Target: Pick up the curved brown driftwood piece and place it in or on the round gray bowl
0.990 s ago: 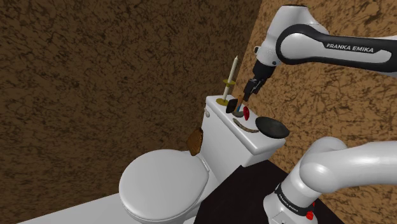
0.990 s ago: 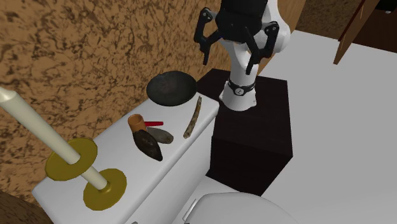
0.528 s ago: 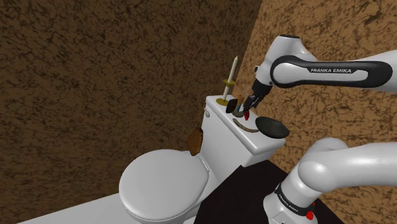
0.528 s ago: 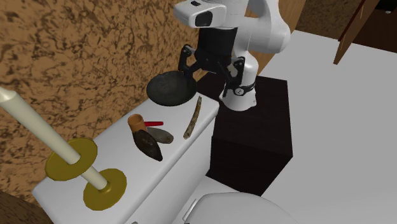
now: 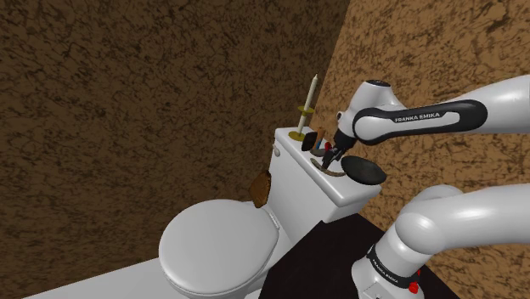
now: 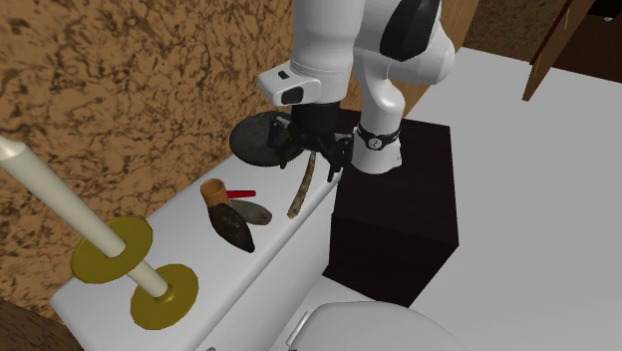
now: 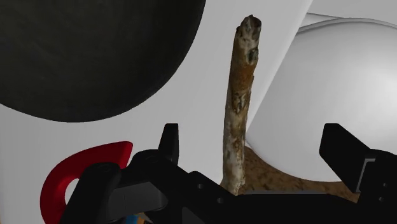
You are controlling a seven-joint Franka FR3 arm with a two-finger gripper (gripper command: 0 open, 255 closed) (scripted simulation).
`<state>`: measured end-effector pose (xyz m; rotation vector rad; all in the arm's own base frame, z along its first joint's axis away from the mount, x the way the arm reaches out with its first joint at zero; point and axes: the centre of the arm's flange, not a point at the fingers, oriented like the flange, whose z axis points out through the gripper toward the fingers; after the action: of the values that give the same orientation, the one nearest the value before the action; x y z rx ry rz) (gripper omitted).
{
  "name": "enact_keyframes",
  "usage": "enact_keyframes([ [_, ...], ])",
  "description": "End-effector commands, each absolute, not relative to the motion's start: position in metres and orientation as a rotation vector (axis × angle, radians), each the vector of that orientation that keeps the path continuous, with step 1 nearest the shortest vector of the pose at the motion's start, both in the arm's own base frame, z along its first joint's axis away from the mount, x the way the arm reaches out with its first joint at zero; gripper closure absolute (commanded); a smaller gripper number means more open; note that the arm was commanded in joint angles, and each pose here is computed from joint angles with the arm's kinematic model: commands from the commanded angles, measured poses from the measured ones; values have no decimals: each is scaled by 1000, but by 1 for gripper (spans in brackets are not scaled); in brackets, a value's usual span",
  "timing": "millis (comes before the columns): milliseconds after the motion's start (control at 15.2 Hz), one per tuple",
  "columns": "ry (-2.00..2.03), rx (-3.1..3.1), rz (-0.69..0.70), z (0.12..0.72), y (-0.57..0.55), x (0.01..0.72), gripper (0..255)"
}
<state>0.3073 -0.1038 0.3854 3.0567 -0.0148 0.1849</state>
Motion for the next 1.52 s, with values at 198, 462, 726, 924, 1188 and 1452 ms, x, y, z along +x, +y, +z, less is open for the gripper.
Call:
enact_keyframes([
  [198, -17, 3057, 188, 358, -108, 309, 0],
  [462, -17, 3057, 188, 350, -109, 310, 0],
  [726, -17, 3057, 188, 350, -109, 310, 0],
  [924, -17, 3057, 187, 350, -109, 310, 255],
  [1188, -17, 3057, 187, 350, -109, 310, 255],
  [1452, -17, 3057, 188, 350, -109, 310, 255],
])
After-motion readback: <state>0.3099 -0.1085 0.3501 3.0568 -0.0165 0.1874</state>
